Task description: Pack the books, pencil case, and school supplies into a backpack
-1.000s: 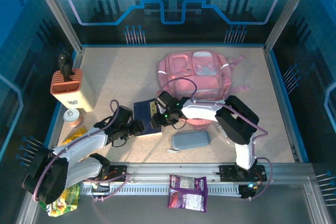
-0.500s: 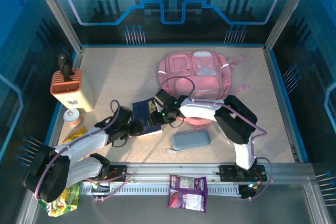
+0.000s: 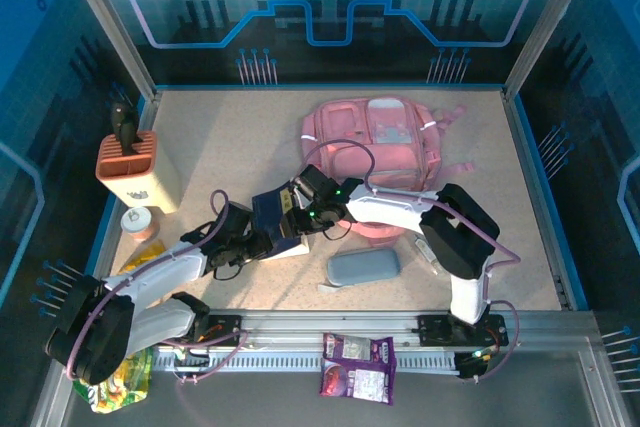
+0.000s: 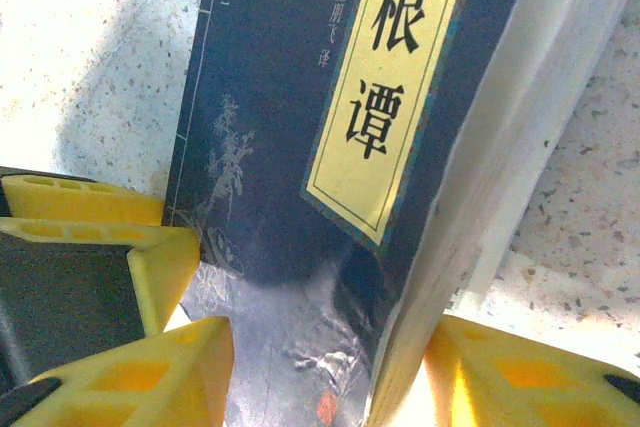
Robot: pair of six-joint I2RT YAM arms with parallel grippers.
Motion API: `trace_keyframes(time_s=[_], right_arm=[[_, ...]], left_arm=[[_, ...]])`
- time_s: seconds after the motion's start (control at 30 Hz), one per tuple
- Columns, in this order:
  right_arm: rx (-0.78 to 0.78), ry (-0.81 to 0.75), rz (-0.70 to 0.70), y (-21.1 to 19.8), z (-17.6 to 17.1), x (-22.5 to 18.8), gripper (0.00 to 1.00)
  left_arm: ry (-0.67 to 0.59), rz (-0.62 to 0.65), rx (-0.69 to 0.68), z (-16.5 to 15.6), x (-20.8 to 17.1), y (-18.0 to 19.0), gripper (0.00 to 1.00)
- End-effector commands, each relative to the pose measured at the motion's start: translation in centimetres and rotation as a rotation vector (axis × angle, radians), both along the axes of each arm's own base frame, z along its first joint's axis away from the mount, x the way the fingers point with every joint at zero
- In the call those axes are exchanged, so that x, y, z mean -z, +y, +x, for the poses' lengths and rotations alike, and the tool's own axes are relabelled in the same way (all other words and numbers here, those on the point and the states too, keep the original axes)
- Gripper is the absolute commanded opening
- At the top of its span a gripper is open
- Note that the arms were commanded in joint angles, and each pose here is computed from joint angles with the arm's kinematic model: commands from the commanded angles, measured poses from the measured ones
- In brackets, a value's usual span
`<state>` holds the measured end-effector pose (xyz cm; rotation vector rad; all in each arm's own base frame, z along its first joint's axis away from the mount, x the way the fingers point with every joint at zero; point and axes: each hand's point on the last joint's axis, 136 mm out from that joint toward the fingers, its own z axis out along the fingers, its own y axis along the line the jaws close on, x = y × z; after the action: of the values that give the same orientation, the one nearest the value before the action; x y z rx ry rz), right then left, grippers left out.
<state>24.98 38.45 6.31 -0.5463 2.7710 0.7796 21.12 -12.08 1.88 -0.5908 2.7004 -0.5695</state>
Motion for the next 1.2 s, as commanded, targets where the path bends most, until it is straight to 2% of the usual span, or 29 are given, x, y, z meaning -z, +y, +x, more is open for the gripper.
trace_keyframes(time_s=[0.0,0.33,0.87,1.03,1.17], right_arm=[[-0.06,-0.006,0.053,1.3,-1.7,-2.5,0.52],[-0.067,-0.008,0.096,1.3,-2.0,-3.1,0.41],[-0.064,-0.026,0.103,1.0,-1.6,-3.4,0.11],[-0.066,-0.062,0.147,1.0,-1.3,-4.9,0.0],[-0.056,-0.099,0.169,0.3,-1.0,-6.5,0.0]], left_arm=[[0.029,0.042,0.016,-0.4,0.6,0.5,0.42],[0.036,0.036,0.018,-0.3,0.7,0.2,0.41],[0.007,0.018,0.025,0.0,-0.3,-0.2,0.41],[-0.005,0.035,0.03,0.3,-1.1,-0.1,0.5],[-0.039,0.012,0.029,0.7,-2.9,-0.4,0.62]])
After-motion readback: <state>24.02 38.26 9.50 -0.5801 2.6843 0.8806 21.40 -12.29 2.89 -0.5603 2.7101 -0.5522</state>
